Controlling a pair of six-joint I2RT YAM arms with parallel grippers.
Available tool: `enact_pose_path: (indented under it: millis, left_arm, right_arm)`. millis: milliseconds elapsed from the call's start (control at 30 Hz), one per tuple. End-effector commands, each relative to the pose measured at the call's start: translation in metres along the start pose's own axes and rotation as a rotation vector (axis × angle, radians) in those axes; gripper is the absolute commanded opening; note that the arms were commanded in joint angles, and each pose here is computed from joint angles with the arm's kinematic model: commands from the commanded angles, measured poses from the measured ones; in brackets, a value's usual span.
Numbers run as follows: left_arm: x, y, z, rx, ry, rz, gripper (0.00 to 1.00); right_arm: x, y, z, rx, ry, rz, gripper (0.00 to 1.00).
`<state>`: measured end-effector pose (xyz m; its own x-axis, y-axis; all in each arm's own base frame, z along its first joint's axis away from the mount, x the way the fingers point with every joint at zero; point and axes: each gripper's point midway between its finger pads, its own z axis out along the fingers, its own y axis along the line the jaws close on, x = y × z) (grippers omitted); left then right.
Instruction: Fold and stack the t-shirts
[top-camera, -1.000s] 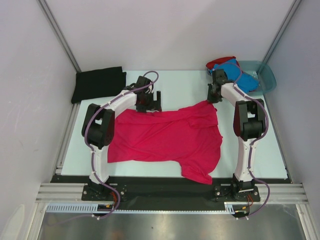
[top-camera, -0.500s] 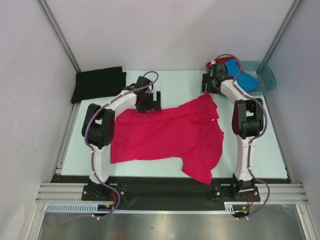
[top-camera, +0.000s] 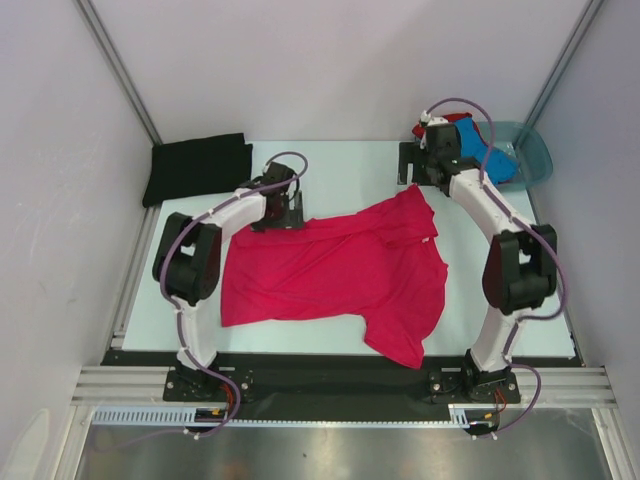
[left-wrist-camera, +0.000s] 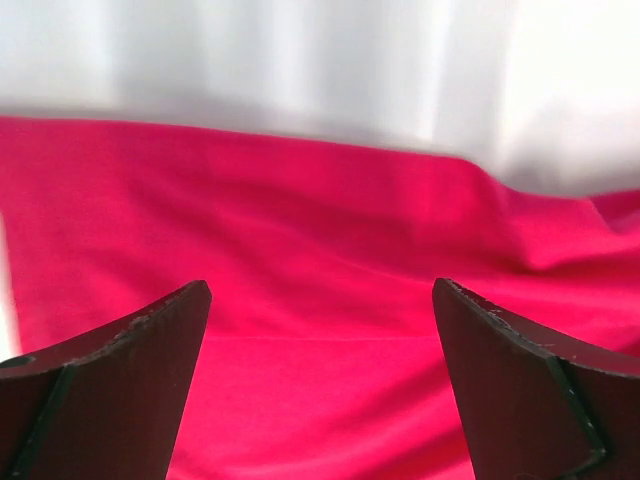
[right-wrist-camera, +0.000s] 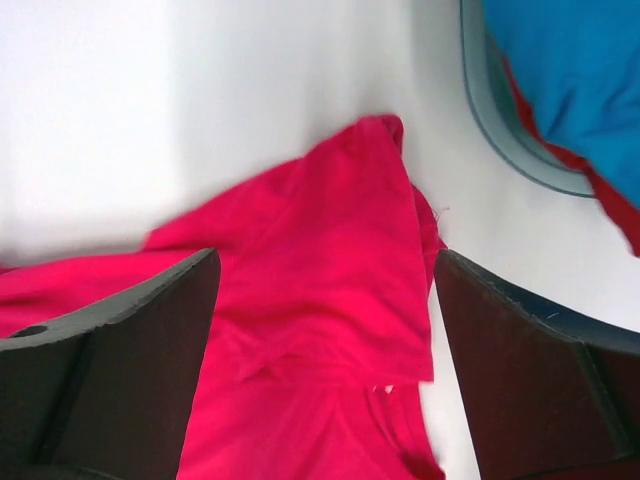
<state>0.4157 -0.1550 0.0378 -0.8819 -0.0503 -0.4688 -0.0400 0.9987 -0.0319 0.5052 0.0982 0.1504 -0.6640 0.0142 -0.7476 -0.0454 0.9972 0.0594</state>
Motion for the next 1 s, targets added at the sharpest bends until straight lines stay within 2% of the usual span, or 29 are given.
enact_pose_path:
  millis: [0,167,300,367,467,967]
  left_arm:
    - [-0.028,0.033,-0.026,-0.102,-0.117,-0.099,1.0]
    - [-0.026,0.044,-0.027,-0.012,-0.117,-0.217,1.0]
    - [-0.001,0.053,-0.022,0.055,-0.082,-0.288,1.0]
    - [-0.003,0.057,-0.021,0.083,-0.113,-0.321,1.0]
    - [0.007,0.063,-0.017,0.101,-0.122,-0.344,1.0]
    - [-0.009,0.092,-0.021,0.069,-0.196,-0.411,1.0]
  right_arm:
    - [-0.026,0.012,-0.049,-0.03,-0.091,-0.005,0.94]
    - [-0.013,0.024,-0.065,-0.047,-0.065,-0.013,0.94]
    - [-0.005,0.041,-0.074,-0.092,-0.051,-0.018,0.93]
    - [-0.004,0.046,-0.079,-0.103,-0.057,-0.025,0.93]
    - [-0.001,0.048,-0.083,-0.111,-0.055,-0.029,0.93]
    - [0.011,0.045,-0.078,-0.099,-0.021,-0.036,0.93]
